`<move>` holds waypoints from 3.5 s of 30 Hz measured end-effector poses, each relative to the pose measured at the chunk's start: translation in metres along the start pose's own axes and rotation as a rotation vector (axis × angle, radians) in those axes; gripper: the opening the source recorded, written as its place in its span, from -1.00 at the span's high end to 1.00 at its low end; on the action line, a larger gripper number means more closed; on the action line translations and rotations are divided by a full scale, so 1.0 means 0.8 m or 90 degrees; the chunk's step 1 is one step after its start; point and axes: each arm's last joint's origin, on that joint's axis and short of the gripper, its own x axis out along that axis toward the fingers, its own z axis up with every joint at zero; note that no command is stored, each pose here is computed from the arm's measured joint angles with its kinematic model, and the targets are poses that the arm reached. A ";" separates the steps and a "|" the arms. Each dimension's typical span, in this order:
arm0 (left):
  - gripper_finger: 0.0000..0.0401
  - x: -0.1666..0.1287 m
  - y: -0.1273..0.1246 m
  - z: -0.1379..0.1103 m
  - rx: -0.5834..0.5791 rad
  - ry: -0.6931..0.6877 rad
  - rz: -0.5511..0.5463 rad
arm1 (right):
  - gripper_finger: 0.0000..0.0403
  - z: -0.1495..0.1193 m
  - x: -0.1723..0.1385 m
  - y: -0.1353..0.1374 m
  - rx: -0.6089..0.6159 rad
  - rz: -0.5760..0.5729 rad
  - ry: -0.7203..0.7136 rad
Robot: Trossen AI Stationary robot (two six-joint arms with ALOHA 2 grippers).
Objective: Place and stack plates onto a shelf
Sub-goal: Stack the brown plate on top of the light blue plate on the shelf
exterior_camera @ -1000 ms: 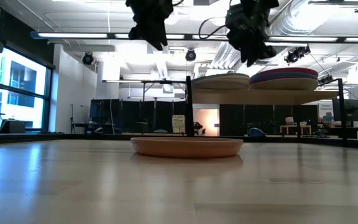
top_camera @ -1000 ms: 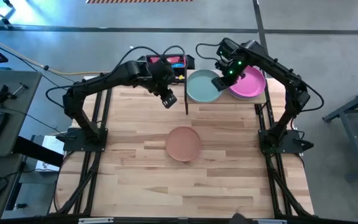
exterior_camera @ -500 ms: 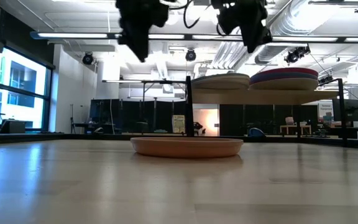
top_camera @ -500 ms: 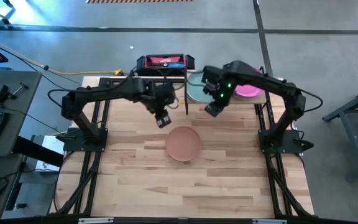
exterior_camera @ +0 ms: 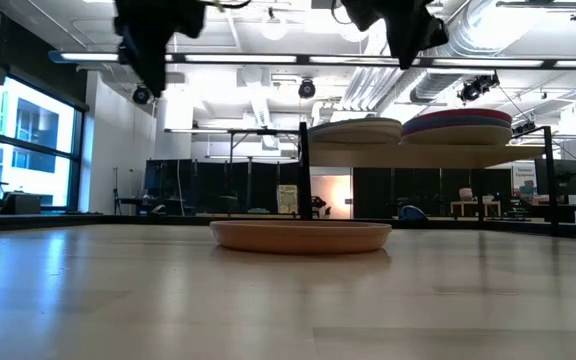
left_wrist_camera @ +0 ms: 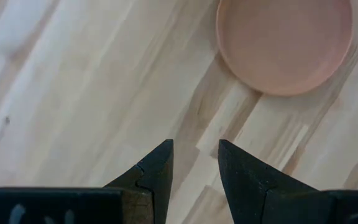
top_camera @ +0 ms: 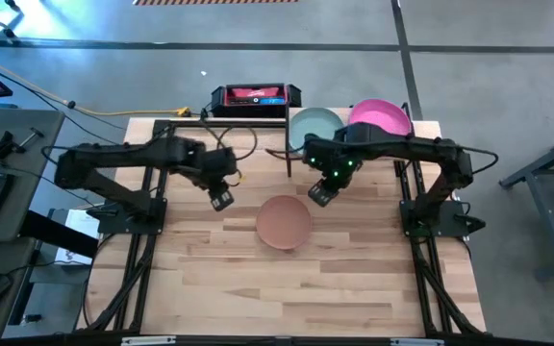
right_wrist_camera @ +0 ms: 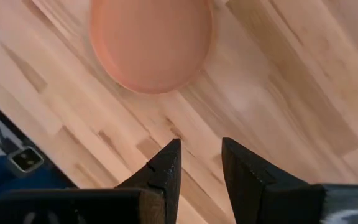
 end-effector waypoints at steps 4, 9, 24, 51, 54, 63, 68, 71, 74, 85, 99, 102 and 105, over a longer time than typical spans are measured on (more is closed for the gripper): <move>0.43 0.004 0.002 -0.028 -0.028 0.003 -0.006 | 0.53 -0.005 0.004 0.015 0.019 -0.005 -0.021; 0.43 0.005 0.003 -0.054 -0.047 -0.007 -0.020 | 0.53 -0.016 0.010 0.031 0.040 -0.014 -0.023; 0.43 -0.001 -0.002 -0.080 -0.058 -0.049 -0.014 | 0.53 0.000 0.077 0.067 0.099 -0.075 -0.006; 0.43 -0.004 -0.013 -0.089 -0.052 -0.051 -0.022 | 0.53 -0.006 0.238 0.045 0.184 -0.099 0.033; 0.43 -0.004 -0.013 -0.089 -0.052 -0.051 -0.022 | 0.53 -0.008 0.245 0.042 0.212 -0.095 0.026; 0.43 -0.004 -0.013 -0.089 -0.052 -0.051 -0.022 | 0.53 -0.006 0.252 0.041 0.246 -0.083 -0.005; 0.43 -0.004 -0.013 -0.089 -0.052 -0.051 -0.023 | 0.53 -0.003 0.252 0.039 0.269 -0.099 -0.035; 0.43 -0.004 -0.013 -0.089 -0.052 -0.051 -0.023 | 0.53 -0.001 0.253 0.040 0.273 -0.092 -0.042; 0.43 -0.004 -0.013 -0.089 -0.052 -0.052 -0.023 | 0.53 0.000 0.253 0.041 0.279 -0.087 -0.053; 0.43 -0.004 -0.013 -0.089 -0.051 -0.052 -0.023 | 0.53 0.002 0.264 0.038 0.289 -0.115 -0.067; 0.43 -0.004 -0.013 -0.089 -0.045 -0.050 -0.020 | 0.79 0.001 0.276 0.040 0.293 -0.102 -0.031; 0.43 -0.004 -0.013 -0.089 -0.045 -0.051 -0.019 | 0.96 0.001 0.275 0.041 0.279 -0.091 -0.017; 0.43 -0.004 -0.013 -0.089 -0.045 -0.051 -0.019 | 0.93 0.000 0.275 0.042 0.273 -0.079 0.006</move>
